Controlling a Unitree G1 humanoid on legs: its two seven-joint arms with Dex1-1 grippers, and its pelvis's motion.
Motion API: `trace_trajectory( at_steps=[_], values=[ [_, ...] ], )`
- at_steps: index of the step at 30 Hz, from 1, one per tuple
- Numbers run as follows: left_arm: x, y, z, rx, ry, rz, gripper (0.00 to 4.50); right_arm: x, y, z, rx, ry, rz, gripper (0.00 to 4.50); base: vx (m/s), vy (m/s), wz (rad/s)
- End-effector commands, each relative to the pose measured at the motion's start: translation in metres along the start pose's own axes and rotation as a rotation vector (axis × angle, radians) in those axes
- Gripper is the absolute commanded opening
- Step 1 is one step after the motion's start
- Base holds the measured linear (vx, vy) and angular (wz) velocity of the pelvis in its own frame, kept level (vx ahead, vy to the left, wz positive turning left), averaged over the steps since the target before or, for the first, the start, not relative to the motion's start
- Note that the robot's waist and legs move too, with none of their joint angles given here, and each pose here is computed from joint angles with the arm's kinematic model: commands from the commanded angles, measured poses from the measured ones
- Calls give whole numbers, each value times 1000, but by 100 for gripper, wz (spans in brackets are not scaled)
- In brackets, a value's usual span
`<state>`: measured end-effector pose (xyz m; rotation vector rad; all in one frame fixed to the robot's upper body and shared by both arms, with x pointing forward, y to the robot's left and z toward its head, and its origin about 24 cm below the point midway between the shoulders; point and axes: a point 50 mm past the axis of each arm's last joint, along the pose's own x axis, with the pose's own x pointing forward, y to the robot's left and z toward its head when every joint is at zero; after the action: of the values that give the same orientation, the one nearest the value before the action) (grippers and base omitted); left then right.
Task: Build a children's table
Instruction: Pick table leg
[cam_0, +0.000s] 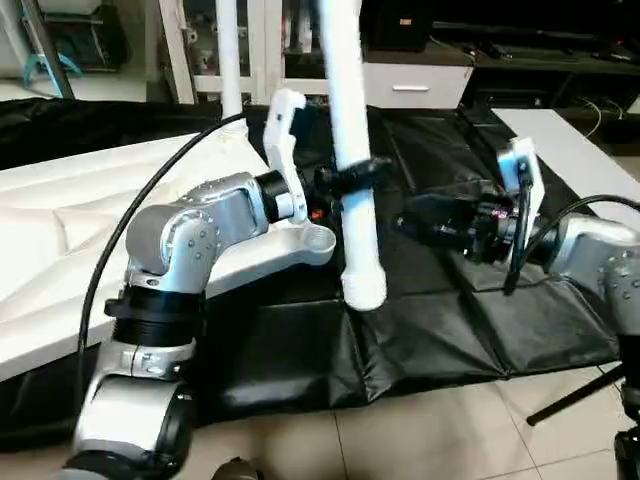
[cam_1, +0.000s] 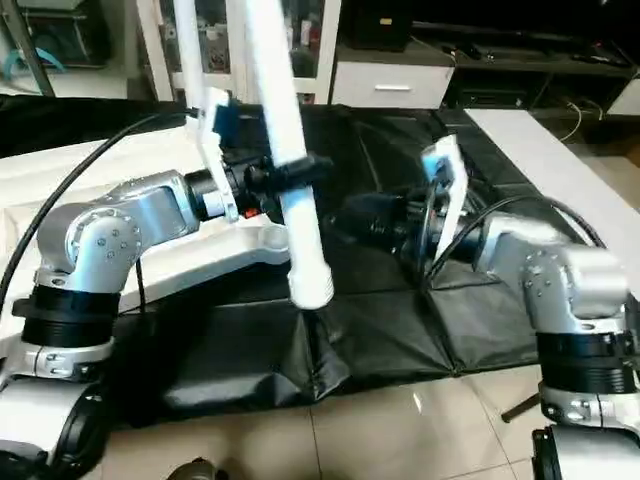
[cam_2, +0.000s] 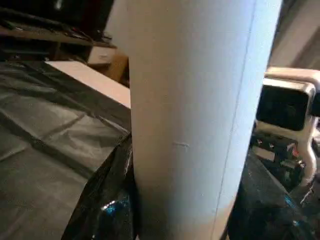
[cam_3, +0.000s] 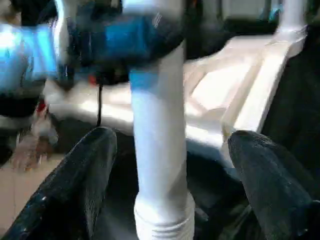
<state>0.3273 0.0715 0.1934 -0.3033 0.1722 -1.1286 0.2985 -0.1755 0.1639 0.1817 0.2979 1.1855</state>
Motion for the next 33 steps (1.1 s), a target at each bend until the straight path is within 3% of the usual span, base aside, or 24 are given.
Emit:
trace_trajectory(
  at_steps=[1,5,13,31,33],
  values=[
    [6,-11,11,70,-2,-63,185,0,3,0,-48,35,14,385,0,0,0],
    [9,-18,11,93,17,-132,185,8,2,-9,-109,118,35,385,0,0,0],
    [14,-28,8,109,53,-223,185,21,2,-15,-162,177,95,385,0,0,0],
    [19,-38,0,149,128,-306,185,33,5,-24,-197,264,193,385,0,0,0],
    [20,-40,1,147,124,-314,185,34,5,-25,-195,265,194,368,0,0,0]
  ],
)
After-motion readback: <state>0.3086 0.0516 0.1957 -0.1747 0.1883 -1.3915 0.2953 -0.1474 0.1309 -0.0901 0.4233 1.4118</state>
